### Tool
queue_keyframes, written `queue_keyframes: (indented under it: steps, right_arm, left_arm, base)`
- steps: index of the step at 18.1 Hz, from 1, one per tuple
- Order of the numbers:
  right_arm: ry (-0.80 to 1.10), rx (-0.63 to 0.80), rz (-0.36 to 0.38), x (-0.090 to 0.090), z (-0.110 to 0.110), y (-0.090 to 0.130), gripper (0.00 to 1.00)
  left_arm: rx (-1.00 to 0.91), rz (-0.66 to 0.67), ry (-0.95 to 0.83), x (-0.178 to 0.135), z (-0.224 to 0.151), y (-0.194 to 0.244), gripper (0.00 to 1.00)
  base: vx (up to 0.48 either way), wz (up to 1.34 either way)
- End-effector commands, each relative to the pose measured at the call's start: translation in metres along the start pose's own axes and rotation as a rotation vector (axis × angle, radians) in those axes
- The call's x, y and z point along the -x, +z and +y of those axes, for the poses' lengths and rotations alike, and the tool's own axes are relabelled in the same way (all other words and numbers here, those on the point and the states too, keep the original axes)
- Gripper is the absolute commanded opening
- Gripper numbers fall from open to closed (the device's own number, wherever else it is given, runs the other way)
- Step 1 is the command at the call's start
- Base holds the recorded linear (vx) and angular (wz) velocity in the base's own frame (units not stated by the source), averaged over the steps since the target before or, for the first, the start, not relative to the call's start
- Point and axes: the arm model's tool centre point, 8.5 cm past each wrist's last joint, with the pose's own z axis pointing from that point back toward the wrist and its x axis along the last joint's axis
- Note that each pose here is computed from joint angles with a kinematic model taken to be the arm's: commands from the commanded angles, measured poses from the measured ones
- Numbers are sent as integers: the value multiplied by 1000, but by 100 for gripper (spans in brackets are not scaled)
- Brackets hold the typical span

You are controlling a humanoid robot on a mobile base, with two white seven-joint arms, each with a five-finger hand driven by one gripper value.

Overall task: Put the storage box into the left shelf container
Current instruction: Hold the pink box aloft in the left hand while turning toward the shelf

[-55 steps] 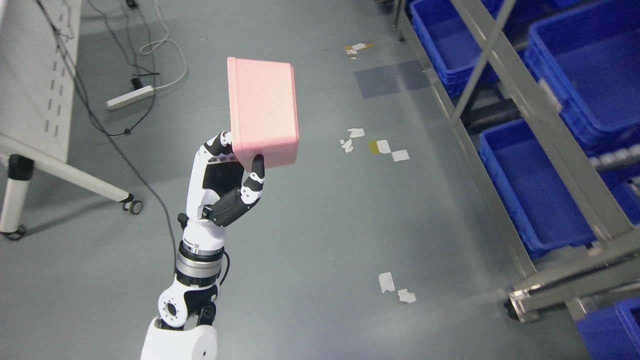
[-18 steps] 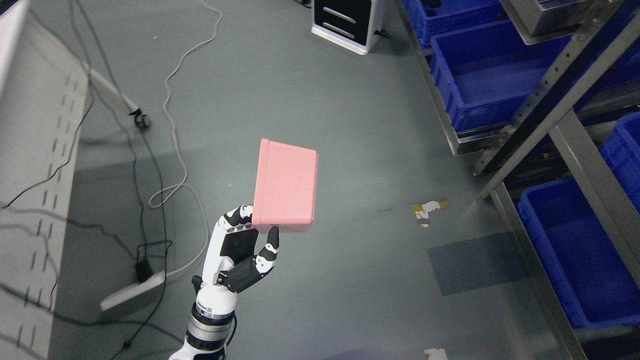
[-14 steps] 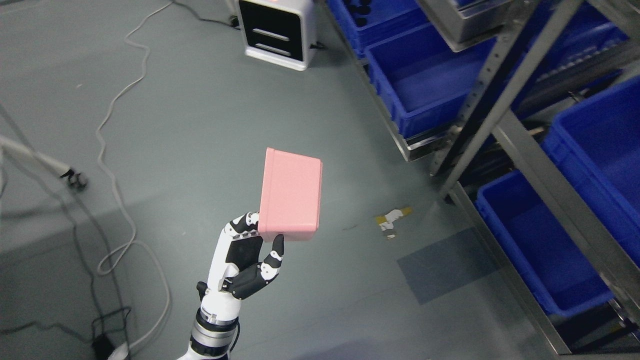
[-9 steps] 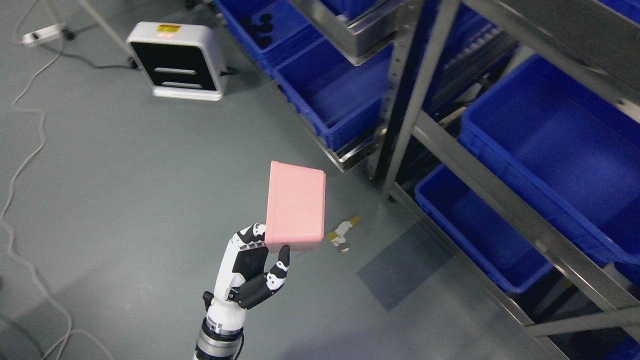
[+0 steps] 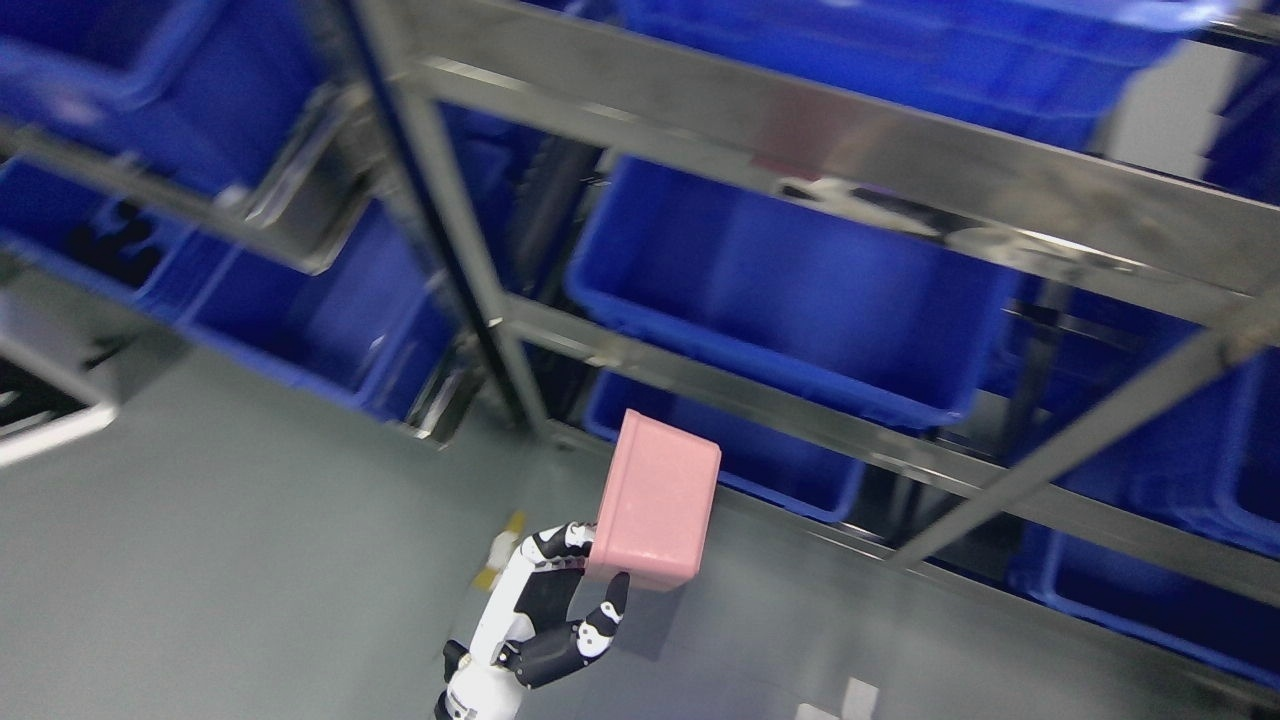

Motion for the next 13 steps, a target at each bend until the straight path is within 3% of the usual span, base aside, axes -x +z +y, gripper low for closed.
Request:
queue_keyframes:
  steps: [1, 3, 7, 9, 13]
  right_arm:
    - [-21, 16, -25, -10, -11, -1, 100]
    - [-21, 17, -25, -10, -11, -1, 100]
    - [-21, 17, -23, -10, -11, -1, 100]
    - [-21, 17, -22, -9, -11, 0, 100]
    - [-21, 16, -23, -10, -11, -1, 100]
  left_arm:
    - [7, 62, 3, 9, 2, 17, 6]
    - [0, 51, -31, 4, 15, 14, 6]
    - [-22, 16, -193, -20, 76, -1, 6]
    - [-10, 56, -264, -18, 96, -4, 6]
    - [-91, 141, -233, -11, 138, -23, 6]
  base:
    - [137, -902]
    - [152, -922]
    - [120, -651]
    - [97, -514]
    - [71, -372]
